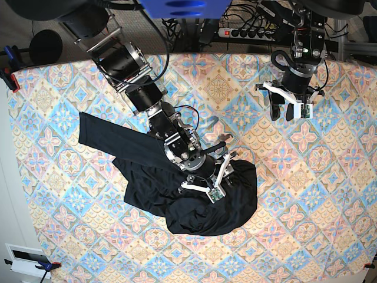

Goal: Layout the t-shirt on the table in an organized manner, then fold the t-shirt properly
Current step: 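Close the right gripper on the black shirt fabric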

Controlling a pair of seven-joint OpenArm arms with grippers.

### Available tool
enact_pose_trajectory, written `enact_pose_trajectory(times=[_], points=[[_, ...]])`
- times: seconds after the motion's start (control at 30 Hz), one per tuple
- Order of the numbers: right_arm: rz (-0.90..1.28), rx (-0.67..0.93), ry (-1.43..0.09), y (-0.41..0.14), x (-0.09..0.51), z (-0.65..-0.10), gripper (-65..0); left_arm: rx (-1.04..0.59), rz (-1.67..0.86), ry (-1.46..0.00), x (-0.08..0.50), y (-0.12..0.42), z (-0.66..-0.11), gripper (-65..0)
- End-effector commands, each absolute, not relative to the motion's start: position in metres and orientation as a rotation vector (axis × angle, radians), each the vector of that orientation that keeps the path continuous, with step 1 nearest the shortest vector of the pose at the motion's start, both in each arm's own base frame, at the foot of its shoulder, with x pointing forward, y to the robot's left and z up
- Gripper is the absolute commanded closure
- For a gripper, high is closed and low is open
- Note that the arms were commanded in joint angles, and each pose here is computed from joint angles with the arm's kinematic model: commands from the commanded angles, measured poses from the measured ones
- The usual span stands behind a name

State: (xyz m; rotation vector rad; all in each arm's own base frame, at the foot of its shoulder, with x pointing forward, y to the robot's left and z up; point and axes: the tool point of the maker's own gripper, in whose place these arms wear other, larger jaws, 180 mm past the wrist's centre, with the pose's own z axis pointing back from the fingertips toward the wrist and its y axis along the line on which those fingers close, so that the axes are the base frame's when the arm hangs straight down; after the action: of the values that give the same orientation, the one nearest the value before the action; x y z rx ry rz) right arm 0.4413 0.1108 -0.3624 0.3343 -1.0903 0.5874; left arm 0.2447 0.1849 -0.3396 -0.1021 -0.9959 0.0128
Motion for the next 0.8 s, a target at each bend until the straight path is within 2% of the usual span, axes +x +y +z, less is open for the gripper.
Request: enact_pose_trajectory(times=[0.0, 0.4, 0.47, 0.57, 0.6, 0.67, 0.77], points=[[0.584, 0.35, -1.161, 0.118, 0.454, -0.337, -31.0, -0.099, 0.003, -1.034, 0.249, 0.186, -0.33, -24.3], [0.584, 0.349, -1.158, 0.118, 0.454, -0.338, -30.3, -0.1, 0.003, -1.038, 0.25, 0.186, -0.329, -24.3], [0.585, 0.347, -1.155, 0.118, 0.454, -0.338, -25.6, -0.1, 0.003, -1.038, 0.25, 0.186, -0.329, -24.3], [0.584, 0.338, -1.132, 0.115, 0.453, -0.347, -4.6, -0.1, 0.003, -1.038, 0.25, 0.186, -0.329, -24.3], [0.58, 0.333, -1.122, 0.113, 0.453, -0.35, 0.0, -0.1, 0.004, -1.038, 0.25, 0.186, -0.329, -24.3], [0.58, 0.325, -1.129, 0.111, 0.458, -0.347, -2.5, -0.1, 0.004, -1.04, 0.25, 0.186, -0.329, -24.3], [0.58, 0.324, -1.132, 0.111, 0.459, -0.345, 0.0, -0.1, 0.004, -1.038, 0.249, 0.186, -0.329, -24.3]])
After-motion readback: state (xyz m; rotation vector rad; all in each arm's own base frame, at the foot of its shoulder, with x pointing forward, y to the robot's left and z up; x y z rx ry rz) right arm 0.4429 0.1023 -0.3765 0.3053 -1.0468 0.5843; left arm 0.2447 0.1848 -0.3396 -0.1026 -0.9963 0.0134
